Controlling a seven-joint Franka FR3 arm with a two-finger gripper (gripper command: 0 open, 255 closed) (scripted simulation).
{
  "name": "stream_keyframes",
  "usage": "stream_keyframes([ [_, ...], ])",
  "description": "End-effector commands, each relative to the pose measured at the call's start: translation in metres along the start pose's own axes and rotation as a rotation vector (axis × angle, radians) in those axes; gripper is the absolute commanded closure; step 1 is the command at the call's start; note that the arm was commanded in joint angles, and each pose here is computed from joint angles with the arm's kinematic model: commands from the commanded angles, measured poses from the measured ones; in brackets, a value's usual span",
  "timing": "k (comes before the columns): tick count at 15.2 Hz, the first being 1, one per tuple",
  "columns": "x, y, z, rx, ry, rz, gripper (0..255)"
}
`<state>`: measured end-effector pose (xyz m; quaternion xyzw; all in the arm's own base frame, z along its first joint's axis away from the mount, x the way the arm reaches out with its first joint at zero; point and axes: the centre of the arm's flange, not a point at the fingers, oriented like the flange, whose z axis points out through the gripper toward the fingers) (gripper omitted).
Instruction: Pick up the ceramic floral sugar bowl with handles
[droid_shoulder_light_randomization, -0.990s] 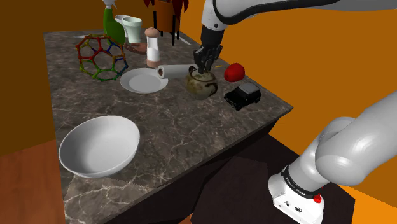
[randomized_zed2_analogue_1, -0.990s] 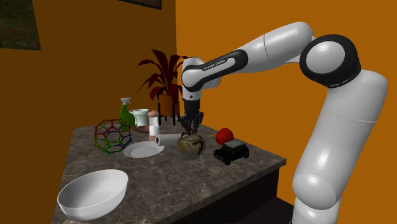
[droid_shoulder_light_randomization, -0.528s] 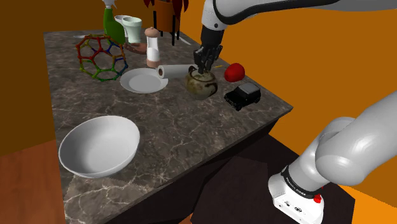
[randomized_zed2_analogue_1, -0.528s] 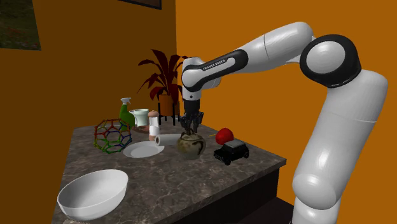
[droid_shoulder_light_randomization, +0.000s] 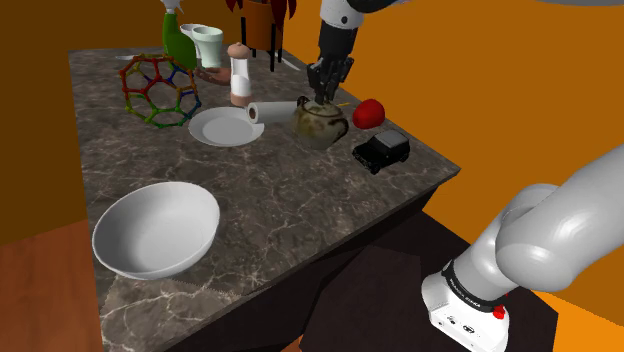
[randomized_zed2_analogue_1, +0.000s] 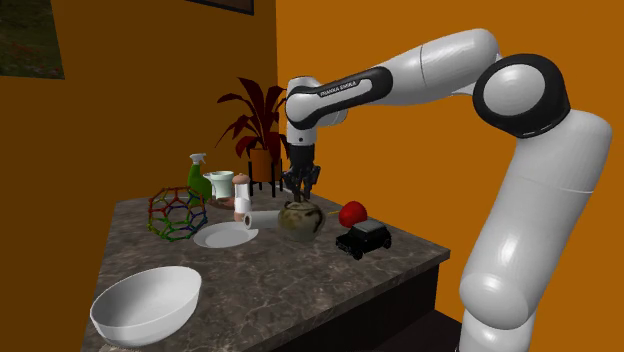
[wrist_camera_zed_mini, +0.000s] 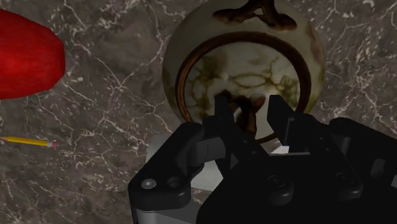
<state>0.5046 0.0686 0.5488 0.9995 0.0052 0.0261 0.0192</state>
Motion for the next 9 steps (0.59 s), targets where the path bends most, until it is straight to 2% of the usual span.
stream_keyframes([
  [1,0.001,0.001,-0.011,0.000,0.002,0.000,255],
  [7,0.003,0.002,-0.043,0.000,0.002,0.000,255],
  [9,0.003,0.002,-0.044,0.000,0.002,0.000,255],
])
